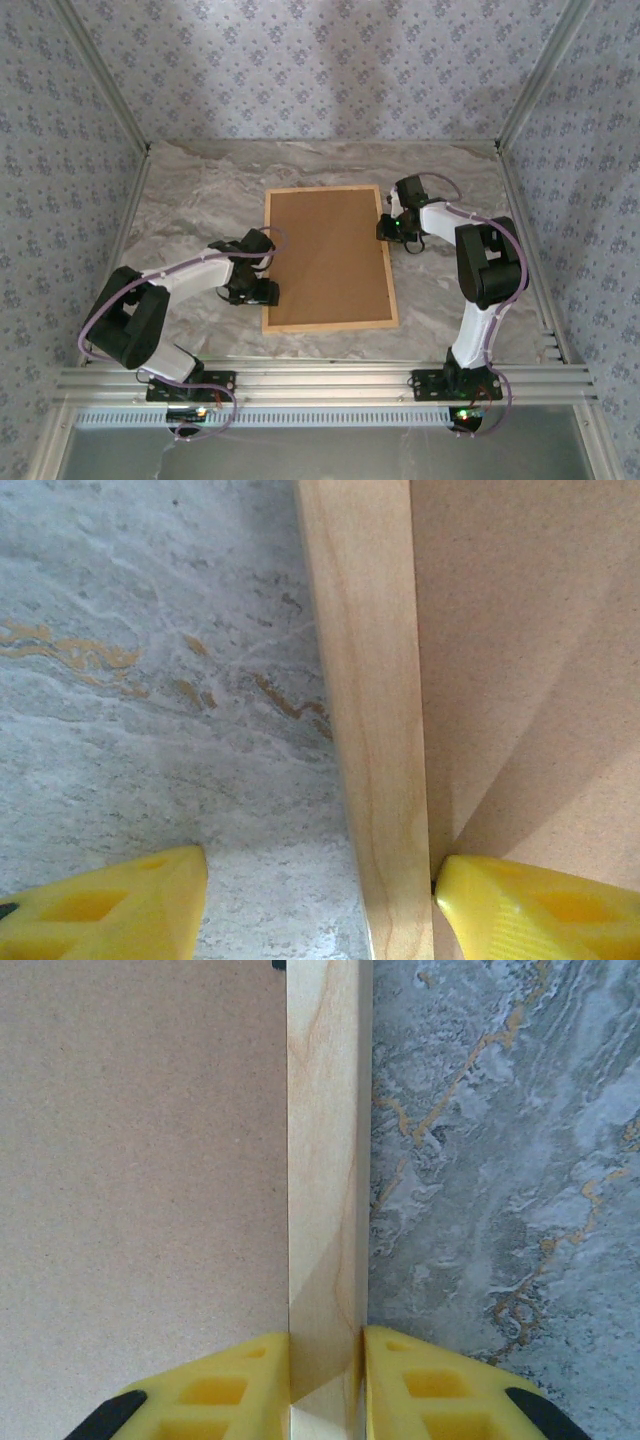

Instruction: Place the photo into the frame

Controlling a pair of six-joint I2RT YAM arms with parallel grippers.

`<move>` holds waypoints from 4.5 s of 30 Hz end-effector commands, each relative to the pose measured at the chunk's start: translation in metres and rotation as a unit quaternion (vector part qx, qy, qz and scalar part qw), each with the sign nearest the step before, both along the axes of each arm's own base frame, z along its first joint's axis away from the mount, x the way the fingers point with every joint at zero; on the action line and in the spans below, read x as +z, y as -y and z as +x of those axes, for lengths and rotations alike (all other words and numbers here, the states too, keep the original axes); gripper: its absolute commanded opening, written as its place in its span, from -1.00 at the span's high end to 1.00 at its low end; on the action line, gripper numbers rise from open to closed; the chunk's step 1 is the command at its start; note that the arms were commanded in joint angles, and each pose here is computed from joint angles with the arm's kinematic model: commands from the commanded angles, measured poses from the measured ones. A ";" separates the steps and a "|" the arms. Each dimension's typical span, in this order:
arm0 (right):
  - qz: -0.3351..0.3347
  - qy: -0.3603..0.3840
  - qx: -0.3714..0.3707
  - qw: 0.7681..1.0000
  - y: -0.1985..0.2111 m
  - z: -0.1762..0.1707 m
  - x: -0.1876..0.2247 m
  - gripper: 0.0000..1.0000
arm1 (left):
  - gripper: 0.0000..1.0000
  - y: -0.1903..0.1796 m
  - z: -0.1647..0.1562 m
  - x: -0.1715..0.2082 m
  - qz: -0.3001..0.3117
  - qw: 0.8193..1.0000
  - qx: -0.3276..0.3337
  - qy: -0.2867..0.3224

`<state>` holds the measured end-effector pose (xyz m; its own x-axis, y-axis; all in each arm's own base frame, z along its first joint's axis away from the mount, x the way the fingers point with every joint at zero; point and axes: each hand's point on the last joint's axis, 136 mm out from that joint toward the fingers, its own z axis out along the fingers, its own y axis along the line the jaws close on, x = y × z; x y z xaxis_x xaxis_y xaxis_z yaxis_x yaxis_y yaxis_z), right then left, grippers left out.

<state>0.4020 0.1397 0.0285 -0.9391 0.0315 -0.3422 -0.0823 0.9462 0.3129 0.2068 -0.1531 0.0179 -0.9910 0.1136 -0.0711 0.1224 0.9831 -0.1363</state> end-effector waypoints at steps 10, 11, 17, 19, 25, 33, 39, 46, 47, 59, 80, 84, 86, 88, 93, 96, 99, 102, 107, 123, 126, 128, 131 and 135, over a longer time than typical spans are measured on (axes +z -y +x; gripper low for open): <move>-0.008 -0.053 0.022 0.998 -0.007 -0.024 -0.022 0.50 | -0.41 -0.004 0.011 -0.011 0.035 0.999 -0.012 0.019; -0.007 -0.051 0.023 0.998 -0.007 -0.023 -0.021 0.49 | -0.41 -0.002 0.015 -0.006 0.029 0.999 -0.010 0.028; -0.007 -0.039 0.022 0.999 -0.006 -0.020 -0.009 0.48 | -0.43 -0.006 0.044 0.035 -0.028 0.994 0.042 0.101; -0.005 -0.032 0.021 0.999 -0.005 -0.016 -0.002 0.45 | -0.43 -0.008 0.053 0.049 -0.051 0.989 0.062 0.124; 0.002 0.010 0.017 1.000 -0.005 0.002 0.033 0.32 | -0.45 -0.012 0.076 0.067 -0.131 0.971 0.124 0.160; 0.031 0.022 0.002 0.999 -0.007 0.003 0.044 -0.10 | -0.45 -0.005 0.120 0.061 -0.162 0.958 0.153 0.179; 0.040 -0.001 -0.003 0.999 -0.009 -0.007 0.026 -0.28 | -0.44 0.009 0.140 0.041 -0.172 0.962 0.148 0.151; 0.048 -0.015 0.003 0.999 -0.019 -0.007 0.011 -0.29 | -0.43 0.026 0.139 0.020 -0.181 0.967 0.130 0.122; 0.050 -0.016 0.005 0.999 -0.021 -0.007 0.011 -0.29 | -0.43 0.028 0.137 0.017 -0.183 0.968 0.128 0.116; 0.099 0.015 0.012 0.995 -0.050 0.027 0.032 -0.20 | -0.40 0.068 0.104 0.021 -0.243 0.964 0.073 0.084; 0.029 0.058 0.064 0.996 -0.065 0.054 0.076 -0.29 | -0.41 0.049 0.084 0.082 -0.157 0.960 -0.028 0.230; -0.014 0.071 0.044 0.996 -0.029 0.026 0.083 -0.39 | -0.46 0.023 0.137 0.108 -0.183 0.941 0.045 0.281; -0.030 0.070 0.033 0.997 -0.013 0.008 0.081 -0.43 | -0.50 0.013 0.163 0.110 -0.175 0.939 0.060 0.291; -0.040 0.070 0.020 0.997 0.004 -0.008 0.079 -0.50 | -0.52 0.003 0.182 0.102 -0.146 0.946 0.065 0.281; -0.050 0.051 -0.016 0.997 0.042 -0.049 0.058 -0.68 | -0.53 -0.011 0.226 0.078 -0.088 0.961 0.057 0.256; -0.050 0.038 -0.039 0.997 0.056 -0.068 0.047 -0.72 | -0.53 -0.009 0.247 0.063 -0.063 0.969 0.035 0.236; -0.056 0.039 -0.057 0.996 0.065 -0.079 0.041 -0.75 | -0.54 -0.006 0.265 0.054 -0.048 0.973 0.023 0.226; -0.055 0.047 -0.077 0.994 0.070 -0.083 0.035 -0.75 | -0.54 0.009 0.279 0.043 -0.061 0.976 0.002 0.208; -0.025 0.035 -0.094 0.995 0.062 -0.081 0.026 -0.73 | -0.52 0.020 0.290 0.025 -0.056 0.982 -0.003 0.178; 0.024 0.032 -0.095 0.995 0.040 -0.051 0.019 -0.57 | -0.03 0.013 0.246 0.015 -0.063 0.987 0.025 0.148; 0.037 0.040 -0.090 0.994 0.032 -0.035 0.024 -0.53 | 0.08 0.008 0.223 0.018 -0.072 0.986 0.037 0.149; 0.052 0.041 -0.082 0.994 0.023 -0.024 0.026 -0.50 | 0.14 0.004 0.205 0.018 -0.075 0.985 0.042 0.150; 0.052 0.042 -0.063 0.996 0.007 -0.011 0.029 -0.48 | 0.21 -0.003 0.175 0.017 -0.068 0.985 0.048 0.151; 0.044 0.036 -0.029 0.998 -0.011 0.005 0.031 -0.48 | 0.35 -0.016 0.139 0.014 -0.053 0.985 0.064 0.151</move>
